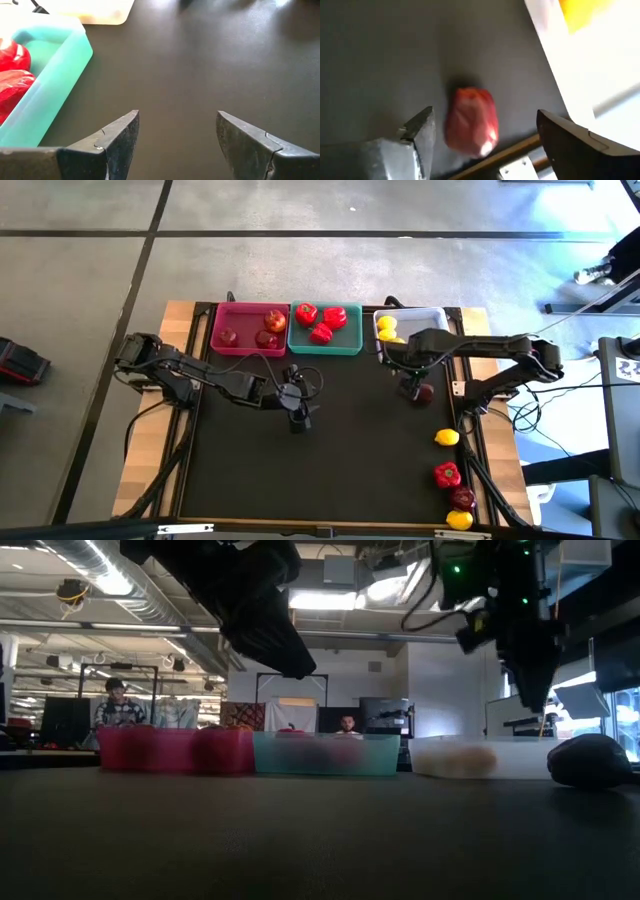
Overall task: Sort produce into baskets
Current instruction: Put the apple into the pink bin
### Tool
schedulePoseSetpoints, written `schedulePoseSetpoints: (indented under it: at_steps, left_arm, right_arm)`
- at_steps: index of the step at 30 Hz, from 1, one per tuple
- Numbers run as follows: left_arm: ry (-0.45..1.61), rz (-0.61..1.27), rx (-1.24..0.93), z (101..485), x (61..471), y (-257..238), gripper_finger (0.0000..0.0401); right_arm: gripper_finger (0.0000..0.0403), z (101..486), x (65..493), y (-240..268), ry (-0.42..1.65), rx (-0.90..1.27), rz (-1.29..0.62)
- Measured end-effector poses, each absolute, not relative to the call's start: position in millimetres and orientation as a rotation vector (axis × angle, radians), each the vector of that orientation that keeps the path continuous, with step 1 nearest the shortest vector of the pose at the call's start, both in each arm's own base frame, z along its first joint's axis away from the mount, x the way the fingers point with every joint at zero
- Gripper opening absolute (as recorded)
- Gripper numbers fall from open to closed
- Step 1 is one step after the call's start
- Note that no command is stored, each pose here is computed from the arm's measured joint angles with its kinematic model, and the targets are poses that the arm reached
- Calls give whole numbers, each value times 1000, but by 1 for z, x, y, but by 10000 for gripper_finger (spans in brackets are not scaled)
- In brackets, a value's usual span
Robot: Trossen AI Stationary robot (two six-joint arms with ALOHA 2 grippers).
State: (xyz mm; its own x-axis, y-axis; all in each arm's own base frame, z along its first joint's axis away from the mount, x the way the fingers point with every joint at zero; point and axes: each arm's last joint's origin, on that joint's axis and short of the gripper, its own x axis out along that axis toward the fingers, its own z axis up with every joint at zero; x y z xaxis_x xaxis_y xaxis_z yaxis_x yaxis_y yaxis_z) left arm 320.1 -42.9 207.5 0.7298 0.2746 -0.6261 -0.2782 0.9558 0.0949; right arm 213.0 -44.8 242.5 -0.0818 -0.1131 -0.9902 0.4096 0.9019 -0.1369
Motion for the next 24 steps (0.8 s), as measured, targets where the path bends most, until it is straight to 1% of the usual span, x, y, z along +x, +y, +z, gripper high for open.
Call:
schedulePoseSetpoints:
  at_steps: [5, 8, 10, 17, 24]
  left_arm:
    - [694, 287, -9, 207, 320, -43, 257]
    - [694, 285, -6, 207, 320, -43, 257]
    - [694, 284, -6, 207, 320, -43, 257]
    - [699, 284, -6, 207, 320, -43, 257]
    - [701, 281, 3, 207, 320, -43, 257]
  right_arm:
    - [316, 234, 200, -36, 1732, 232, -460]
    - [333, 234, 194, -31, 1810, 287, -417]
    - [339, 234, 193, -30, 1819, 328, -408]
    - [336, 237, 188, -29, 1859, 307, -399]
    - [327, 239, 188, -29, 1790, 315, -413]
